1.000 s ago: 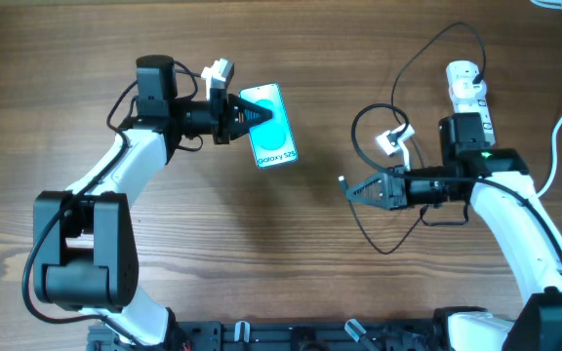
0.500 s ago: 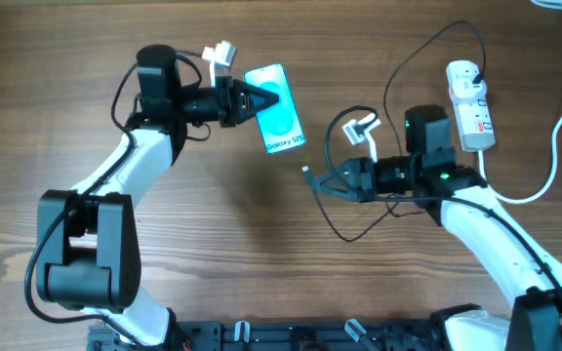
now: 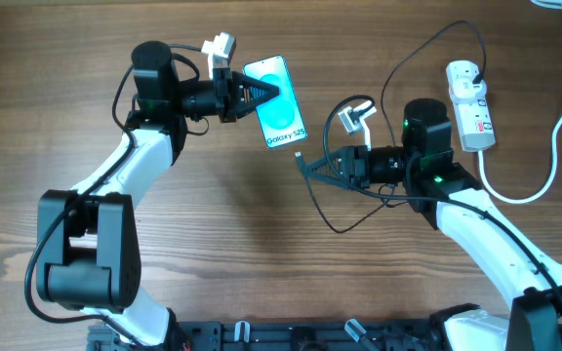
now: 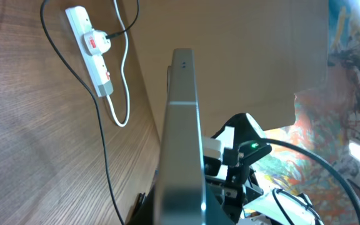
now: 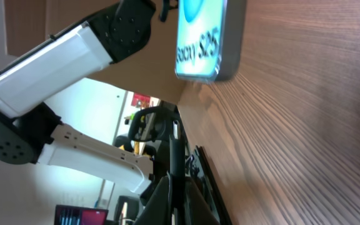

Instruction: Plug charger to phone and switch on socket

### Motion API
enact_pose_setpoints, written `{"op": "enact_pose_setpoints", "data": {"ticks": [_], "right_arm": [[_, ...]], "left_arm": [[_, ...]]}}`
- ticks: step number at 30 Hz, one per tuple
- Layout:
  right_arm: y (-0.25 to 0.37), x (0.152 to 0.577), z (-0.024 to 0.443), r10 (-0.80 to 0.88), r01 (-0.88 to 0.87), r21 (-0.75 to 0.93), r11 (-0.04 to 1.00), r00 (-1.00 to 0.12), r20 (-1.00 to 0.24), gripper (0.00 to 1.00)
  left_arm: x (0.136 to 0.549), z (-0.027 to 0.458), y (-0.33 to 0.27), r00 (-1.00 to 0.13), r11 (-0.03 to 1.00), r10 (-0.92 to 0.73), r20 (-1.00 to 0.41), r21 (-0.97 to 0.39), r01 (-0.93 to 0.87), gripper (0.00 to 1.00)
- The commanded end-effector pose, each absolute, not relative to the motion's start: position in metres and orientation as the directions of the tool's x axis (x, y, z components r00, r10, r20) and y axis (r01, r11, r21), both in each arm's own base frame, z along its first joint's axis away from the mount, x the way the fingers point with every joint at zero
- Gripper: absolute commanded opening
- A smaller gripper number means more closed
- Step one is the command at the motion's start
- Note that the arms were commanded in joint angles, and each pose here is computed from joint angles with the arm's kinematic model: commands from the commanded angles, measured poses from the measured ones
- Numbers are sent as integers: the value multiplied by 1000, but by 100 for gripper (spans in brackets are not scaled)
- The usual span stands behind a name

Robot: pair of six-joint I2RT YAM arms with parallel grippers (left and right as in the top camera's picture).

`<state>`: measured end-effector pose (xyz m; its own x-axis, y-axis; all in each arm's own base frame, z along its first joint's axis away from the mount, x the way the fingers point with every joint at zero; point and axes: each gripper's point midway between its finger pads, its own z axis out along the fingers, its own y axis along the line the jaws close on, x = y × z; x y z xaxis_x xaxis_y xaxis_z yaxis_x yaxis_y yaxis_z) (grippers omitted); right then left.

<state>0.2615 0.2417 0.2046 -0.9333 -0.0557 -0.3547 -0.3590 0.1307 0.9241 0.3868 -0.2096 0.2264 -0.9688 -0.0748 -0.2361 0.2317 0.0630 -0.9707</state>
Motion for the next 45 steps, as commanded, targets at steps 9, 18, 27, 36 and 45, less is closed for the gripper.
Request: {"op": "enact_pose_setpoints", "data": {"ticks": [9,18,27,36,45], "right_arm": [[247,267,206,-11,-295,942,162,-955,-297,4],[259,271,208,13,-310,934,181,-948,-317,4],[258,276,204,41,-272,942,198,-958,-285,4],[259,279,209,53,-285,939,191,-952,-300,4],[258,277,204,50,-252,946,202,-962,-267,4]], "left_arm": [[382,234,-212,-966,46,-48,-254,-967,252,4],[382,234,-212,-966,47,-49,-253,-967,251,4],[378,236,-213,-965,35,-25,-259,-965,258,4],[373,236,-217,-966,26,-2,-260,-965,259,4],[372,236,-219,-966,24,4,-259,-966,259,4]]}}
